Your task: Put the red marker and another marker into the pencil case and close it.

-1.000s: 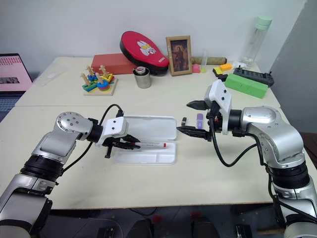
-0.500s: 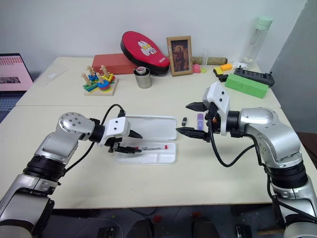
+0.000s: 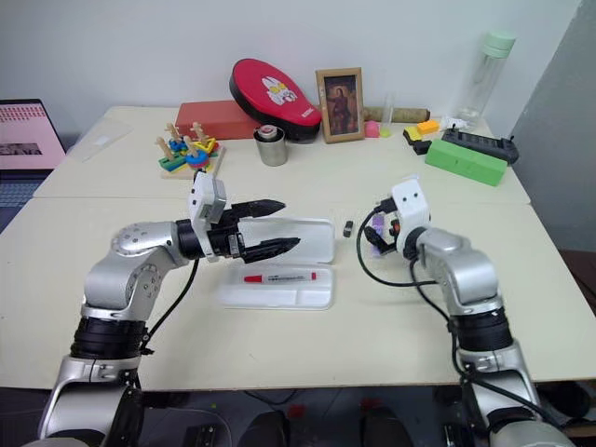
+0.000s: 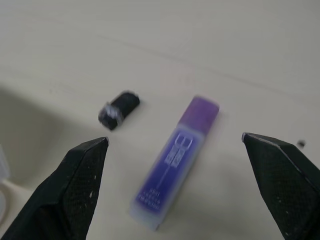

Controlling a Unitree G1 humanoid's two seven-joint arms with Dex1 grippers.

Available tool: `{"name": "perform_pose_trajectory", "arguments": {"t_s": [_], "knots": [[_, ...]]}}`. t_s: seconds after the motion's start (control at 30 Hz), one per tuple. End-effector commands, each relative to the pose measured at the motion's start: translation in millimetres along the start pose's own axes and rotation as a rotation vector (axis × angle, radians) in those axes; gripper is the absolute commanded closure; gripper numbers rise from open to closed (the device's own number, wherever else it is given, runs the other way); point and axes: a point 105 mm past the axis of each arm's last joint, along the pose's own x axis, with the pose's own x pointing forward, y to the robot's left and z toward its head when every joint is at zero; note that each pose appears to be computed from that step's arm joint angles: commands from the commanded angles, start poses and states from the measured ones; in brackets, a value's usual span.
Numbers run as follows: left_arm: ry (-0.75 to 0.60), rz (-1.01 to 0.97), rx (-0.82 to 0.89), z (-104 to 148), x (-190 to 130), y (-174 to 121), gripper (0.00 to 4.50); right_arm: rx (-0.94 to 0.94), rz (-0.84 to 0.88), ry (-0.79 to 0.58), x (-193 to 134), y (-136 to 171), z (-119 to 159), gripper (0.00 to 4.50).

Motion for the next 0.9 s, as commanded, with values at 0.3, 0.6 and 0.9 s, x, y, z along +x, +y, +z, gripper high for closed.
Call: {"name": "perform_pose_trajectory", "arguments": {"t_s": [0.3, 0.6, 0.9], "knots": [[-0.095, 0.043, 0.082, 22, 17, -5, 0.01, 0.066, -0.139, 0.041, 15, 0, -20, 0.0], [-0.102, 0.054, 0.099, 23, 16, -4, 0.0, 0.049, -0.137, 0.069, 21, -1, -29, 1.96], [-0.11, 0.059, 0.102, 24, 15, -1, 0.0, 0.03, -0.152, 0.02, 21, -8, -19, 3.42]]}}
